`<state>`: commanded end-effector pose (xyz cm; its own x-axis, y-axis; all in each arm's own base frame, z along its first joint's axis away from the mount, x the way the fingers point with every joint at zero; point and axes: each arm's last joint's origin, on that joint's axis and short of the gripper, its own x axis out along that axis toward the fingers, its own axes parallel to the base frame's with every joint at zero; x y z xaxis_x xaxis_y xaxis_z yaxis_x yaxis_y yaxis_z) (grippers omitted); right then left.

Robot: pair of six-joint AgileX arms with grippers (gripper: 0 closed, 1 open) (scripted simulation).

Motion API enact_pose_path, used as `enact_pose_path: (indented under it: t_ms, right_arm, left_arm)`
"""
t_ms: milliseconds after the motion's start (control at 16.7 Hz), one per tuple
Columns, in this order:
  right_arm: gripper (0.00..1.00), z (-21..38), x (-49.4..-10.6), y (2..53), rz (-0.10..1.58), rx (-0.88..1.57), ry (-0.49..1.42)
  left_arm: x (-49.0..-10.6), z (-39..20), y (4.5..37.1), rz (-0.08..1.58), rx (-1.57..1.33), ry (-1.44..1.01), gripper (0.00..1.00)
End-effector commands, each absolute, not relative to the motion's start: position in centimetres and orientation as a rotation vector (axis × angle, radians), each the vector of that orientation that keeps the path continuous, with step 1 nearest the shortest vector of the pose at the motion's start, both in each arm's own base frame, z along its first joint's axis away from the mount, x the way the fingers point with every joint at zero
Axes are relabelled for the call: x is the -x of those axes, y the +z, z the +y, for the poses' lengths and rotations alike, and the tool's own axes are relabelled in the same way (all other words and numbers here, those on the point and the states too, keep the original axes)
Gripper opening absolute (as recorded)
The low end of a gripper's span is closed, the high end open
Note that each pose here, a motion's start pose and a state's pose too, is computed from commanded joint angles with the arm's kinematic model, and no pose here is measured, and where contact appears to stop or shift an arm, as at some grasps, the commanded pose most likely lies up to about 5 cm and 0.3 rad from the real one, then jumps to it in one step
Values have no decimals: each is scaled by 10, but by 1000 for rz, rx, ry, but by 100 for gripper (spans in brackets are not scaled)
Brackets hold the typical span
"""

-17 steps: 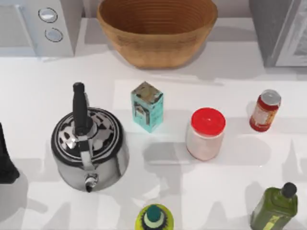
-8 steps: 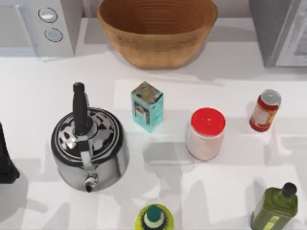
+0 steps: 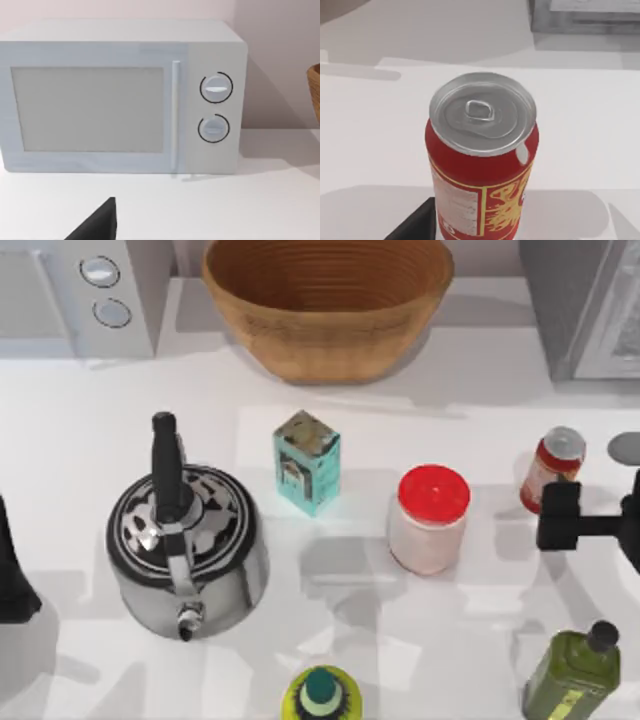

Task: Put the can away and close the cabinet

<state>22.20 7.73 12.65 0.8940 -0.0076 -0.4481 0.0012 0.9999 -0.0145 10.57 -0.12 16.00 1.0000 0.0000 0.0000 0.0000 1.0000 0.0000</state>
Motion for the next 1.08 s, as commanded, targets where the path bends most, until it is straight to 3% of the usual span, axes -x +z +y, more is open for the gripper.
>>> enact_pose_path:
  t_ms: [420, 840, 1080]
  right_arm:
    - [100, 107, -241, 97, 494, -5, -11]
    - [100, 103, -241, 95, 519, 5, -19]
    - [100, 98, -261, 89, 531, 8, -20]
  left_arm:
    - [-106, -1, 160, 0, 0, 0, 100]
    - [-106, -1, 160, 0, 0, 0, 100]
    - [-106, -1, 160, 0, 0, 0, 100]
